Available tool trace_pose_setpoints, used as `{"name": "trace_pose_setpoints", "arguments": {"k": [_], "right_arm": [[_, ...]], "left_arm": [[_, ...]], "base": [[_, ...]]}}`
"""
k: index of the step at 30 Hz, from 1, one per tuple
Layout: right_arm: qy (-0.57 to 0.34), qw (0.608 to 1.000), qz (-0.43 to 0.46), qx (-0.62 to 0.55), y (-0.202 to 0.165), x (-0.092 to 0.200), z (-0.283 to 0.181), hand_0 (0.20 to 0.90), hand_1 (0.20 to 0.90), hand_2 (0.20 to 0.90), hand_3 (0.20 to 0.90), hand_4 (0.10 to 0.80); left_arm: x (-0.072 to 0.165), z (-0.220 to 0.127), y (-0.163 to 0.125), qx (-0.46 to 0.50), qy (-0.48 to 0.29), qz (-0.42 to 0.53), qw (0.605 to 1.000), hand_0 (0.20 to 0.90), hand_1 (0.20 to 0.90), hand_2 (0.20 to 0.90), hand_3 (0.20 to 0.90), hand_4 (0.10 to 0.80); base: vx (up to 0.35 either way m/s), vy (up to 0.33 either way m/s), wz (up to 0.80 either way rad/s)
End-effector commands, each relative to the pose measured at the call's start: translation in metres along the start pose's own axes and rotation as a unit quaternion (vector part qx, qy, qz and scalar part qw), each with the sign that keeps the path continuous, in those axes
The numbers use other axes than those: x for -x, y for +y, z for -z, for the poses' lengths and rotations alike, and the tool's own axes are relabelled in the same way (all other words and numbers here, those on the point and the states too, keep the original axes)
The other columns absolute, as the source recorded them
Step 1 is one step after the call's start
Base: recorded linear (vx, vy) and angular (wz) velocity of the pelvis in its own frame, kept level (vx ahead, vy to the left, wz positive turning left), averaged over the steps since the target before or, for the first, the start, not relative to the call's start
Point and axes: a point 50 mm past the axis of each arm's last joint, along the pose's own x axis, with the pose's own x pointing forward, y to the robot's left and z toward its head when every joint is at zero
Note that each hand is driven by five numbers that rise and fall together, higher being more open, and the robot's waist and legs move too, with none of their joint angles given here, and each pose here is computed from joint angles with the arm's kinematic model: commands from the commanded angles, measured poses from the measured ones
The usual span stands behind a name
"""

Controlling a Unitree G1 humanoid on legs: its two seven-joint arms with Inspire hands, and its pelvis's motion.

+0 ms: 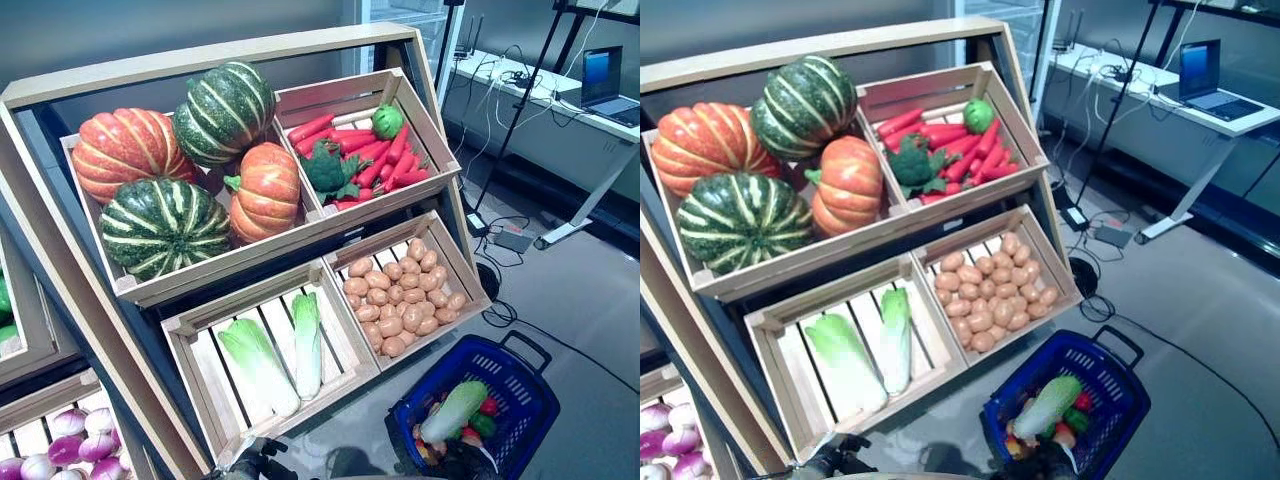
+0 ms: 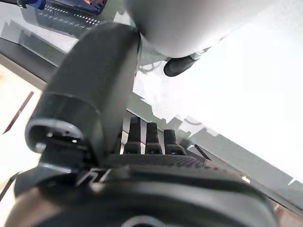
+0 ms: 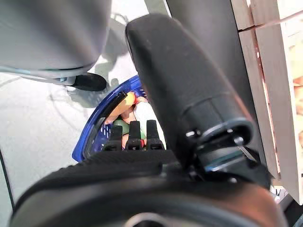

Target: Put vegetables into the basket

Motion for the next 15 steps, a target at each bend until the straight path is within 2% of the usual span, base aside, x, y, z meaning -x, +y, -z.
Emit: {"name": "trace_pose_setpoints", "arguments": {"k": [1, 15], "right_arm": [[-0.059, 0.998, -0.005, -0.014, 0.0165, -0.0024, -0.0327, 0.9, 0.9, 0.9, 0.9, 0.8], [-0.061, 0.998, -0.007, -0.005, 0.0169, -0.0026, -0.0339, 0.9, 0.9, 0.9, 0.9, 0.8]], "left_arm": [[-0.0057, -0.0384, 0.0109, -0.03, -0.064, -0.035, 0.997, 0.9, 0.9, 0.9, 0.9, 0.8], [-0.0056, -0.0391, 0.0102, -0.022, -0.071, -0.028, 0.997, 0.9, 0.9, 0.9, 0.9, 0.8]], "base": [[0.0, 0.0, 0.0], [0.0, 0.0, 0.0]]}}
